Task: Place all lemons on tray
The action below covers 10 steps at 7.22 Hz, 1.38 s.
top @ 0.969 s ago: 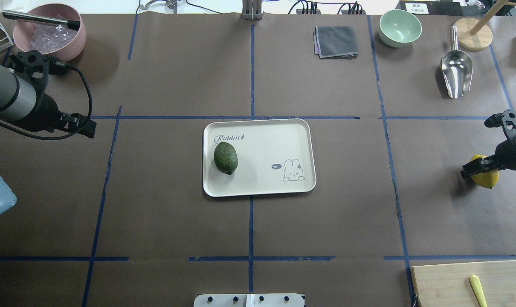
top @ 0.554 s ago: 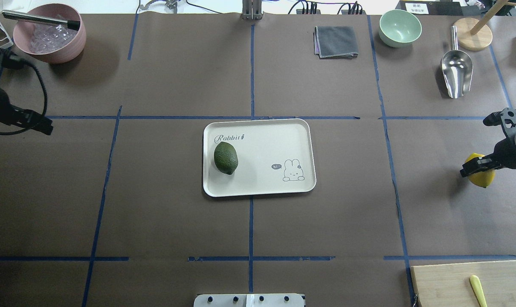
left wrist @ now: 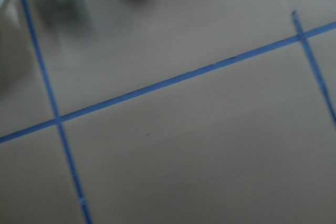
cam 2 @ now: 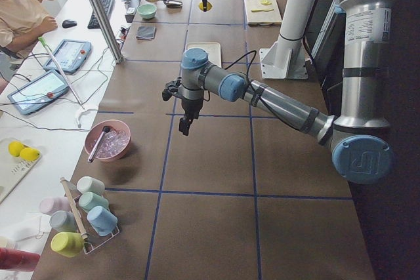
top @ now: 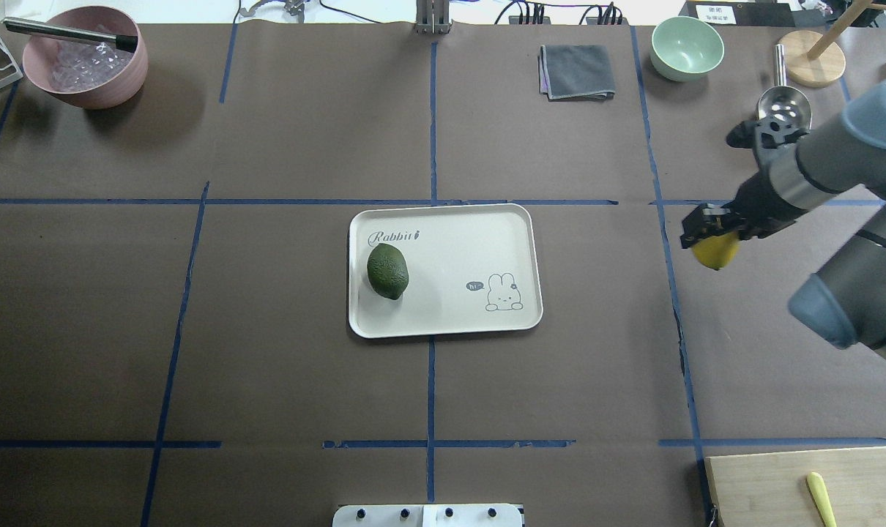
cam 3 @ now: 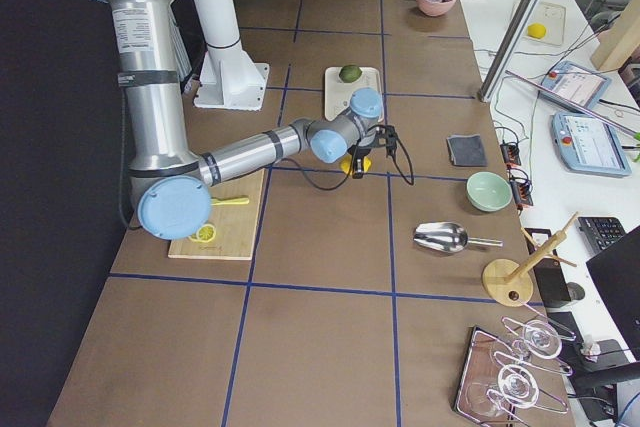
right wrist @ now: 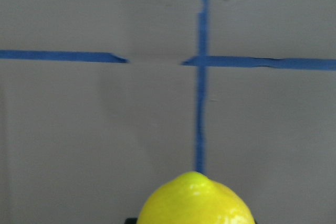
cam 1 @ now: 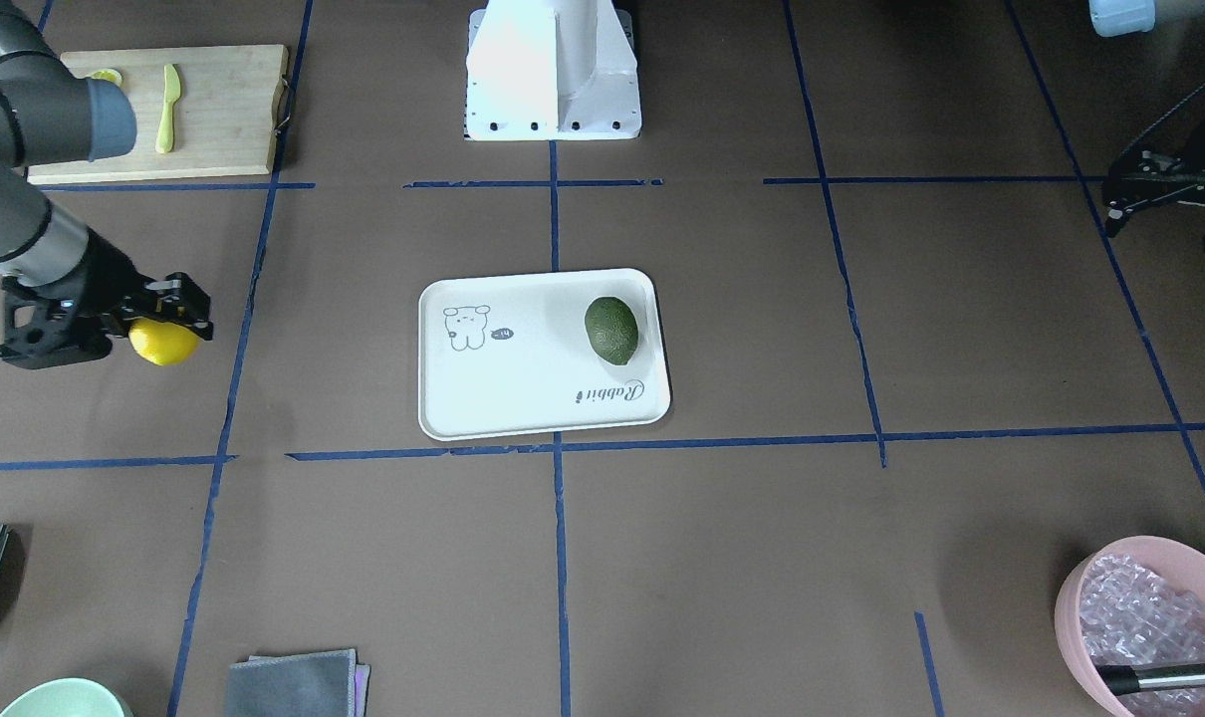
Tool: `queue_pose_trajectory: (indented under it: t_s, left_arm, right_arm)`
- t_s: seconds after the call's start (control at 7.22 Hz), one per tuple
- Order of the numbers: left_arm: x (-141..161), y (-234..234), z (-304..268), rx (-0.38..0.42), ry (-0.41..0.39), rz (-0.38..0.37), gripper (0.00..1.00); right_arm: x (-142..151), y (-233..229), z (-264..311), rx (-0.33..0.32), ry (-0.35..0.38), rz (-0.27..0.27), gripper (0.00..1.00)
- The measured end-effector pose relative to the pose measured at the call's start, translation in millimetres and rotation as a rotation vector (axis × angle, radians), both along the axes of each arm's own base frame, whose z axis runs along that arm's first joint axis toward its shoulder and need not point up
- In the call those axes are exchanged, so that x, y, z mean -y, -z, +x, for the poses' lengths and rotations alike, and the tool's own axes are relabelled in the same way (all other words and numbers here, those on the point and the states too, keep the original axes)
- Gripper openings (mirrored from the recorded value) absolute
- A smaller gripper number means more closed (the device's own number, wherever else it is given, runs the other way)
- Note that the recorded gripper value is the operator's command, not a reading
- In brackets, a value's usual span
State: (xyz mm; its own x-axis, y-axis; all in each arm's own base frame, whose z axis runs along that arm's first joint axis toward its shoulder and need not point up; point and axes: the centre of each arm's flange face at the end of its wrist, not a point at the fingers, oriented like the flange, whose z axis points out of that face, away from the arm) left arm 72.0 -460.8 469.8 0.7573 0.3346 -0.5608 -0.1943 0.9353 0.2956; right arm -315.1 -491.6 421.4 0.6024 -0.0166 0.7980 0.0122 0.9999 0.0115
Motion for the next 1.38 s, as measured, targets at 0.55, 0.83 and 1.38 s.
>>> queue_pose_trajectory:
  t_s: [0.55, 0.83, 1.38]
  left_arm:
    - [-0.8, -4.8, -12.0, -0.005, -0.012, -0.004, 1.0]
    - [-0.2, -2.8, -12.1, -0.007, -0.01, -0.002, 1.0]
    - [-1.1, -1.6, -12.0, -0.009, -0.008, -0.003, 1.0]
  right_arm:
    - [-2.3, 142.8, -190.7, 0.038, -0.123, -0.143, 0.01]
    - [-9.6, 146.9, -214.1, 0.02, -0.137, -0.138, 0.02]
    - [-20.5, 137.8, -234.7, -0.013, -0.137, -0.122, 0.59]
